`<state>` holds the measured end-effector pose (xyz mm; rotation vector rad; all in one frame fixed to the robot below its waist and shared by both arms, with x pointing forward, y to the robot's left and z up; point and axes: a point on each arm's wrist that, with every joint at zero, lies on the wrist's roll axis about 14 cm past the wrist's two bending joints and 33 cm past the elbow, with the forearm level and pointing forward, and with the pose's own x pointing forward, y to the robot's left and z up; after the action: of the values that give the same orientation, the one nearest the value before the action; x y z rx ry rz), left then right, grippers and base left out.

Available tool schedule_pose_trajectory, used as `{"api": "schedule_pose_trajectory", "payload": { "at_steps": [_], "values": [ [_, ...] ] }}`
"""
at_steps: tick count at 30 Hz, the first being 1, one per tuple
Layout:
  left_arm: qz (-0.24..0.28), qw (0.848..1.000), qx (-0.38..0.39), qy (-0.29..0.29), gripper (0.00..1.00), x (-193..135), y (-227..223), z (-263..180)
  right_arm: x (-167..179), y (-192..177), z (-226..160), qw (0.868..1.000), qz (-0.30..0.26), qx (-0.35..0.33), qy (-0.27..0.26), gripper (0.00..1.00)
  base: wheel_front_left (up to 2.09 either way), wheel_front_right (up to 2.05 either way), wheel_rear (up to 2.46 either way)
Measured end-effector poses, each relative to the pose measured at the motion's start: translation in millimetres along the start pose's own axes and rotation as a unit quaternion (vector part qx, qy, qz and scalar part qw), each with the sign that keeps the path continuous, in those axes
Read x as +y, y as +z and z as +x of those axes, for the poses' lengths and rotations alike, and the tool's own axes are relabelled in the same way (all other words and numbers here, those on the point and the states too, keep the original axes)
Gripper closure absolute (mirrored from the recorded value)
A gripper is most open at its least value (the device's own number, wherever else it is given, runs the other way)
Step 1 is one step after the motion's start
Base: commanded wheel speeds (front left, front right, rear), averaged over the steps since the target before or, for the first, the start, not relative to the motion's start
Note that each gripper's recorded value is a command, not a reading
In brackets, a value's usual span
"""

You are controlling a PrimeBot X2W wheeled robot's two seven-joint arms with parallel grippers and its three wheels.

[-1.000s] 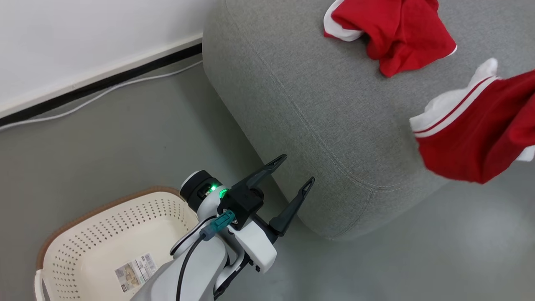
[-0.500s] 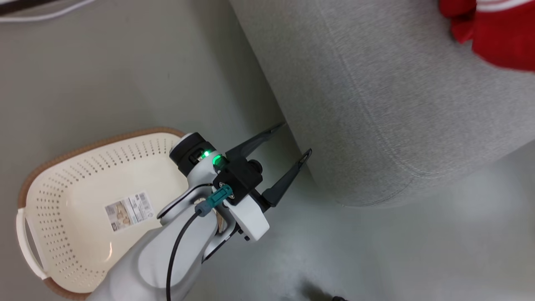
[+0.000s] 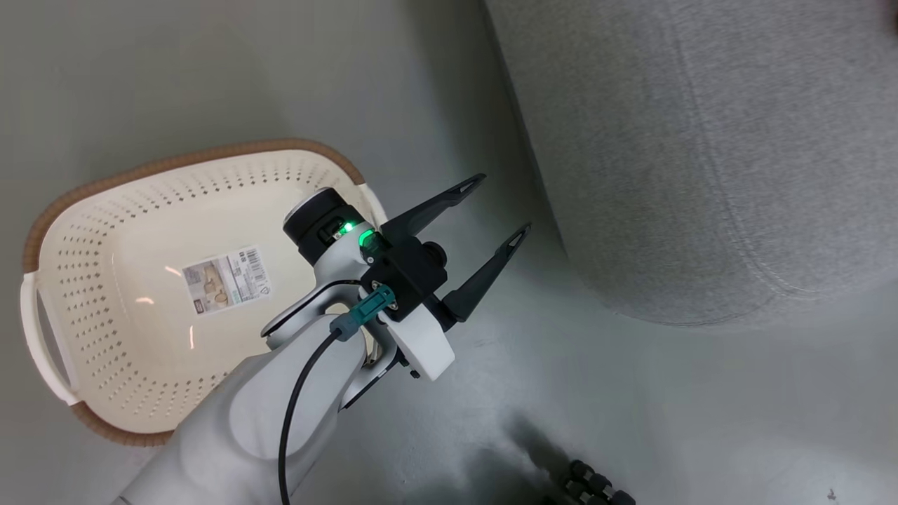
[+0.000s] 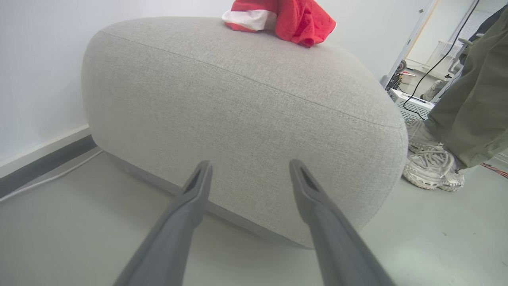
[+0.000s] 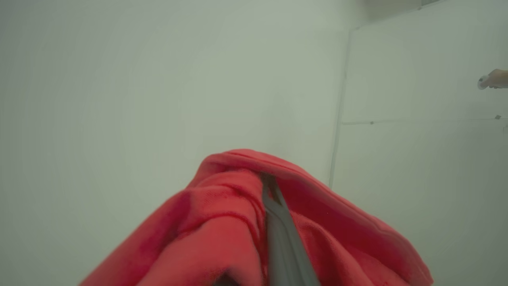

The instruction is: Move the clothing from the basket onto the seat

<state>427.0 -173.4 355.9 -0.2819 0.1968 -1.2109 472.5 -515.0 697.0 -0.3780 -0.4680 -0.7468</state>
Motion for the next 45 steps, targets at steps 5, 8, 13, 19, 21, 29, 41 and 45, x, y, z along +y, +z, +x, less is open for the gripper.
{"api": "schedule_pose_trajectory", "payload": {
  "at_steps": [5, 8, 13, 19, 21, 29, 41, 45],
  "values": [
    [-0.010, 1.000, 0.010, 0.018, 0.00, 12.2, -14.2, -9.4, 7.3, -25.7, 13.0, 0.999, -0.030, 0.025, -0.009, 1.00, 0.00, 0.00, 0.00],
    [-0.015, 0.999, 0.013, 0.030, 0.00, 20.2, -19.1, -14.4, 10.9, -48.7, 15.6, 0.998, -0.037, 0.050, -0.021, 1.00, 0.00, 0.00, 0.00],
    [-0.030, 0.997, 0.027, 0.062, 0.00, 38.2, -35.8, -29.6, 38.5, -104.2, 7.7, 0.993, -0.021, 0.112, -0.027, 1.00, 0.00, 0.00, 0.00],
    [-0.068, 0.990, 0.039, 0.117, 0.00, 52.2, -51.4, -51.5, 87.4, -179.9, -26.8, 0.972, 0.012, 0.236, 0.013, 1.00, 0.00, 0.00, 0.00],
    [-0.069, 0.988, 0.043, 0.129, 0.00, 56.4, -53.6, -58.6, 100.9, -195.2, -35.3, 0.965, 0.010, 0.259, 0.033, 1.00, 0.00, 0.00, 0.00],
    [-0.061, 0.985, 0.033, 0.161, 0.00, 68.5, -37.9, -68.9, 137.0, -242.7, -84.0, 0.938, 0.033, 0.336, 0.079, 0.00, 0.00, 0.00, 0.00],
    [-0.020, 0.982, -0.005, 0.187, 0.00, 67.3, 21.1, -76.3, 126.7, -224.1, -142.9, 0.927, 0.054, 0.350, 0.126, 0.00, 0.00, 0.00, 0.00],
    [-0.011, 0.977, -0.013, 0.211, 0.00, 67.6, 37.0, -89.0, 125.2, -206.1, -161.9, 0.926, 0.071, 0.342, 0.147, 0.00, 0.00, 0.00, 0.00]
  ]
}}
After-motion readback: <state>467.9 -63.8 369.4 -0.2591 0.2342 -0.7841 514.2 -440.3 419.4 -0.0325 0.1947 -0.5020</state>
